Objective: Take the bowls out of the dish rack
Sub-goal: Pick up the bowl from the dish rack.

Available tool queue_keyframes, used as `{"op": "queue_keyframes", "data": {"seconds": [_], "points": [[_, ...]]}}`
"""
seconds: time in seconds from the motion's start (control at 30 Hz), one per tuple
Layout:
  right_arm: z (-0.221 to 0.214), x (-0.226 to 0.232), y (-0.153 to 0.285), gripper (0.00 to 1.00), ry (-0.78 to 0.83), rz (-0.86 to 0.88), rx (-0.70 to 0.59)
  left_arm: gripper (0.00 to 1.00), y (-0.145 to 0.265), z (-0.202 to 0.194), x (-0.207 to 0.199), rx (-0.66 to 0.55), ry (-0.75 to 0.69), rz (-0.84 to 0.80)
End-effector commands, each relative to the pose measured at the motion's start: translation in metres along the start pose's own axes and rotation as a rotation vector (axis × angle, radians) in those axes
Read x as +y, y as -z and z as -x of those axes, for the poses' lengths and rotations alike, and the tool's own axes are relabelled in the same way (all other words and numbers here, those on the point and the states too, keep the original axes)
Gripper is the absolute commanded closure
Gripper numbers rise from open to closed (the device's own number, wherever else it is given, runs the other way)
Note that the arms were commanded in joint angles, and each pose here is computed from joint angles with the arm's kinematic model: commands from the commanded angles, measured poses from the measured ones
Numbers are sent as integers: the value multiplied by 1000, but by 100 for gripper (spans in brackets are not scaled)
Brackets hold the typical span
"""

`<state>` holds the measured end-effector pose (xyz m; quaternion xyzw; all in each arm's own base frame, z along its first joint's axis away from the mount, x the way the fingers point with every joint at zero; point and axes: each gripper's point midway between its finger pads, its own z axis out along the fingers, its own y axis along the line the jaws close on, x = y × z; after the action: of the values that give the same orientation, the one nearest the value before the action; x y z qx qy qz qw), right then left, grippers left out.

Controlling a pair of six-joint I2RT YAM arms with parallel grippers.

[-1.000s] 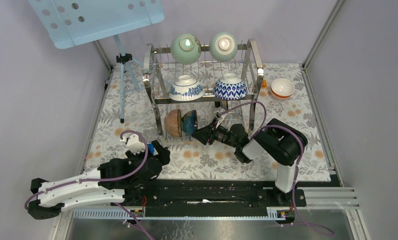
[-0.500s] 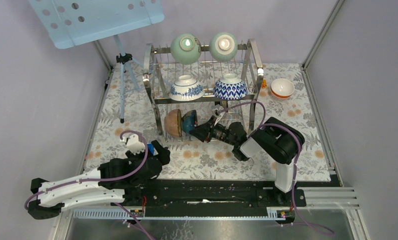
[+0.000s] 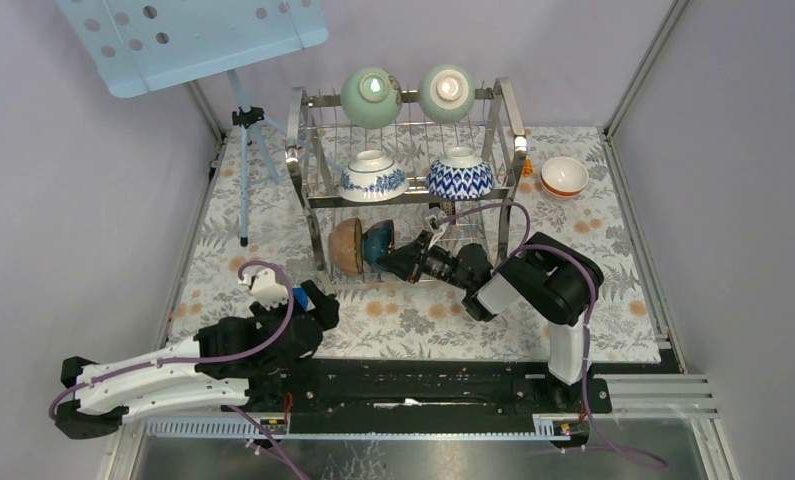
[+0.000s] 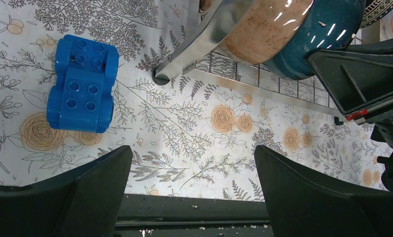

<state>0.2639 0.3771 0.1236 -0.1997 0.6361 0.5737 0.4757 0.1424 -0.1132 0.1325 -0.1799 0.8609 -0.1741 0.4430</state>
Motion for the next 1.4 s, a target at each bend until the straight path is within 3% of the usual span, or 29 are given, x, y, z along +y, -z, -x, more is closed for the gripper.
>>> {"op": "queue_keyframes", "data": {"seconds": [0.0, 0.63, 1.37], "points": [[3, 4, -1, 98, -31, 35, -25, 1, 0, 4, 0, -19, 21, -5], [29, 19, -3, 100, -111, 138, -46, 1, 0, 5, 0, -23, 24, -6], [43, 6, 1, 100, -213, 148, -39, 1, -1, 5, 1, -28, 28, -7]]}}
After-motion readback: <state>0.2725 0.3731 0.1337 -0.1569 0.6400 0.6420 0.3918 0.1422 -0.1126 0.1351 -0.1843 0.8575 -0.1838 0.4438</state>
